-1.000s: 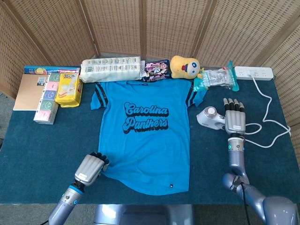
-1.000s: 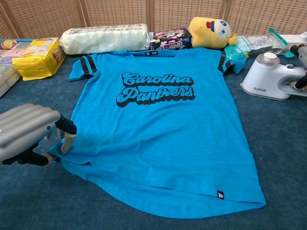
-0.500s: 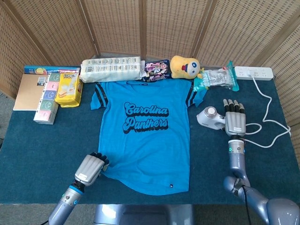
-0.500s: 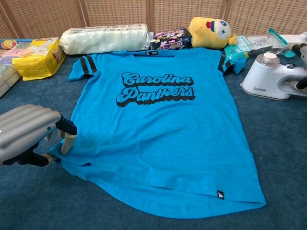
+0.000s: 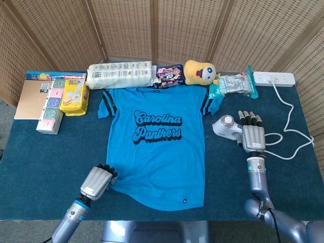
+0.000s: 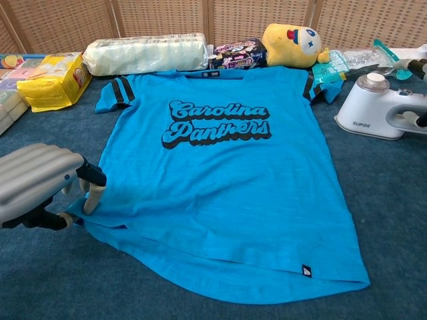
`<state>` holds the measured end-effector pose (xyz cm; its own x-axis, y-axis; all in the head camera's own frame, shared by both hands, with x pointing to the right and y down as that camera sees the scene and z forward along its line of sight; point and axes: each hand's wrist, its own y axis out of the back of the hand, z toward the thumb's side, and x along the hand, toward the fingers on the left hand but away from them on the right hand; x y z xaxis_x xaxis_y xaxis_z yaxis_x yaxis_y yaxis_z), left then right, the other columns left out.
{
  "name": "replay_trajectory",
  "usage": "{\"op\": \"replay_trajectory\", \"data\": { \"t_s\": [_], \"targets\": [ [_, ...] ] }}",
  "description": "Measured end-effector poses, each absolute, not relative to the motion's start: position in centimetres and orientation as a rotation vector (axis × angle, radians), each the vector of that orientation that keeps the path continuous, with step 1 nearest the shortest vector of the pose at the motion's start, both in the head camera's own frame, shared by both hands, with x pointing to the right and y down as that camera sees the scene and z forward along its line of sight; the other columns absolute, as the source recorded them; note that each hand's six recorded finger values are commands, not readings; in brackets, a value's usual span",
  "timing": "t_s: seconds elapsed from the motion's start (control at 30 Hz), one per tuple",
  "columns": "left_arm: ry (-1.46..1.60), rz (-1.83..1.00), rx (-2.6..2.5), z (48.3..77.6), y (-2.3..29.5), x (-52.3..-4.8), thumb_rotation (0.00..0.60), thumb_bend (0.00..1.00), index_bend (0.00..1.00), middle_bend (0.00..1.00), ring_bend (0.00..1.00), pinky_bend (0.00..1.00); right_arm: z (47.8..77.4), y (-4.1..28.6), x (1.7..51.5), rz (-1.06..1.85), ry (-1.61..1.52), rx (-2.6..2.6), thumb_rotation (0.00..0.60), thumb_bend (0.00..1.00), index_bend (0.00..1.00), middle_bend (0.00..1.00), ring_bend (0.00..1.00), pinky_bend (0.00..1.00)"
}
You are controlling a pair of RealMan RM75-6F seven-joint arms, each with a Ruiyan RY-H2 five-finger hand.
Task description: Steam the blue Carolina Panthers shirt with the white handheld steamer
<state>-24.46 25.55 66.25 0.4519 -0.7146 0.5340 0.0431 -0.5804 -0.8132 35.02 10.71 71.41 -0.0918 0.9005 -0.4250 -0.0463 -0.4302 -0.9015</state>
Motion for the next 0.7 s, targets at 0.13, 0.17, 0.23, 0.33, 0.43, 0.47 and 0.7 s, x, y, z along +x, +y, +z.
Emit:
{"op": "replay_trajectory", "data": {
  "t_s": [0.13,0.17,0.23,0.33,0.43,0.47,0.7],
  "targets": [
    [0.548,-1.205,-1.923,66.1,25.9,-24.5,0.6,0.48,0.66,0.53,0.44,0.46,70.2,11.7,34.8,1.614,-0.977,-1.464,0.6,0.45,0.0,0.09,0.05,0.06],
    [0.541,-1.209,-1.937,66.0,26.0,-24.4,0.6,0.48,0.66,0.53,0.44,0.45,69.9,12.0,34.8,1.612,-0.979,-1.471,0.6,0.45,0.0,0.09,0.05,0.06],
    [0.529,-1.218,-1.953,66.0,26.2,-24.5,0.6,0.47,0.66,0.53,0.44,0.45,69.1,12.5,35.0,1.612,-0.983,-1.483,0.6,0.45,0.0,0.09,0.05,0.06],
    [0.498,-1.235,-1.957,65.9,26.5,-24.8,0.6,0.47,0.66,0.53,0.44,0.42,67.9,13.3,35.5,1.617,-0.989,-1.484,0.6,0.45,0.0,0.09,0.05,0.06],
    [0.456,-1.261,-1.976,65.9,27.0,-24.9,0.6,0.43,0.66,0.53,0.4,0.39,66.9,13.9,36.2,1.622,-0.994,-1.477,0.6,0.45,0.0,0.09,0.05,0.06],
    [0.433,-1.273,-1.982,65.9,27.1,-25.0,0.6,0.42,0.65,0.53,0.38,0.38,66.6,14.1,36.3,1.622,-0.996,-1.476,0.6,0.45,0.0,0.09,0.05,0.06],
    [0.329,-1.32,-1.988,65.4,27.7,-25.4,0.6,0.33,0.31,0.46,0.26,0.31,65.2,14.8,37.0,1.619,-1.014,-1.47,0.6,0.45,0.0,0.1,0.05,0.06]
  ]
}}
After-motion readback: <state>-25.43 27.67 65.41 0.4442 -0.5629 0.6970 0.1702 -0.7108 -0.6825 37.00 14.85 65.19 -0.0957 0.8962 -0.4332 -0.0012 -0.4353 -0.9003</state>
